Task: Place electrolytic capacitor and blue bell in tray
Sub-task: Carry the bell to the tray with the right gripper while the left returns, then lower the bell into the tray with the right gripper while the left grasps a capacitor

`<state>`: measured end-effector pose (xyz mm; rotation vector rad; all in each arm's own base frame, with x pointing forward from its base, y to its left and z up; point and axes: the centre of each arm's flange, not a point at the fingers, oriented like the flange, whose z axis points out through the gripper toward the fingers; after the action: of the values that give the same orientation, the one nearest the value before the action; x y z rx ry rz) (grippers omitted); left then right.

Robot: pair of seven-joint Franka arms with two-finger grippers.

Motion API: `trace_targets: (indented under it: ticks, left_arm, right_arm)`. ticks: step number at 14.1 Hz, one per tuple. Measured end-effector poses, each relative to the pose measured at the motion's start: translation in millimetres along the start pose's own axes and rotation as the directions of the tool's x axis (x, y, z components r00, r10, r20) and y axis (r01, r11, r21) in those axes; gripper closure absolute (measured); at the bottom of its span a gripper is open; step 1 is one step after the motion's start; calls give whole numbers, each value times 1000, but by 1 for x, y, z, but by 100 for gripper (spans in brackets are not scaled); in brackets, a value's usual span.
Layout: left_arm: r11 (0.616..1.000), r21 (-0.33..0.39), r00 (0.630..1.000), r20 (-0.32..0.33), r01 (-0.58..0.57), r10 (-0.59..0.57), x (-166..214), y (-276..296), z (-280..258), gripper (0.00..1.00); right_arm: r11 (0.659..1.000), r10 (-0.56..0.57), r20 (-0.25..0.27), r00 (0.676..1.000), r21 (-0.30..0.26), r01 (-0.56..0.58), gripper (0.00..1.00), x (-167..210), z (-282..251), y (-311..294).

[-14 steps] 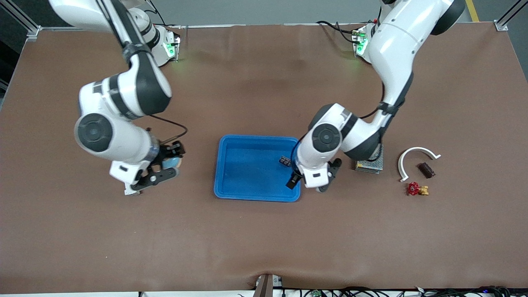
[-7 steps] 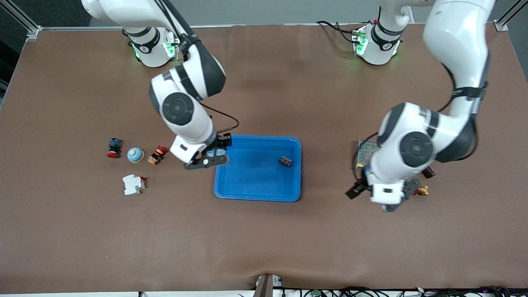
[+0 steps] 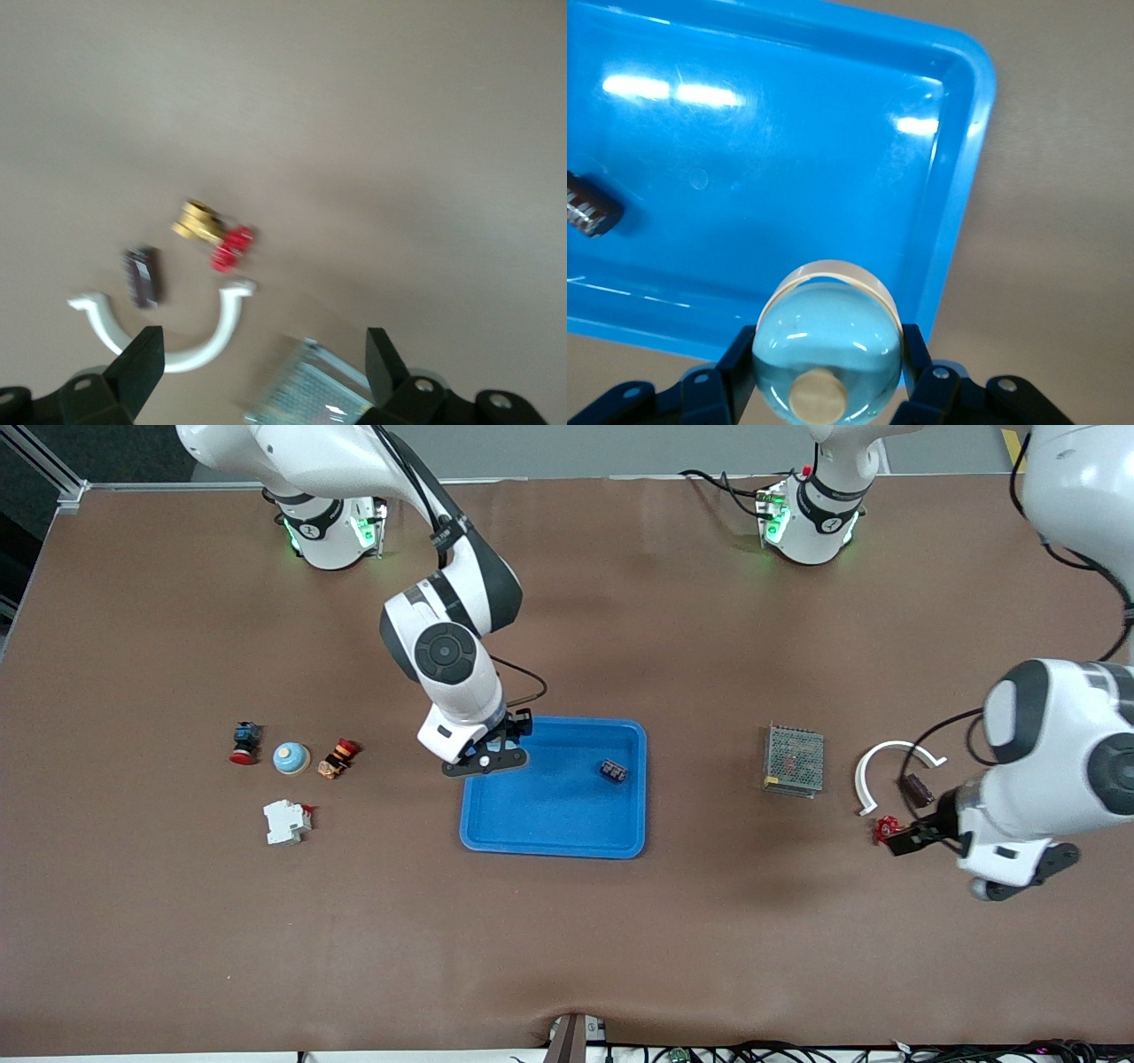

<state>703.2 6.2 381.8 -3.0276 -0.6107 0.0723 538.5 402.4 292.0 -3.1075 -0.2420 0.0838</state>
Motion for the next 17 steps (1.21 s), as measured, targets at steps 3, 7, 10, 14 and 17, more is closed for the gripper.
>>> trace_targets:
  ticks: [3,7,10,14,17]
  left_arm:
    - [999,10,998,46,-30,30,13,-58,24,0]
    - [999,16,994,102,-48,46,11,-92,57,0]
    - [998,8,992,112,-56,54,1,-92,87,0]
    - [998,7,989,137,-55,53,-11,-98,116,3]
    - [999,10,986,161,-39,36,-15,-111,128,11]
  right_arm:
    - [1000,0,-12,1000,-3,0,32,3,24,-1]
    - [1000,-16,-19,1000,-10,16,32,0,51,-11]
    - [999,-32,-28,999,-15,31,32,-3,73,-20]
    - [999,-44,-35,998,-20,43,32,-6,95,-26]
    - [998,-51,-33,998,-23,50,32,-9,101,-29]
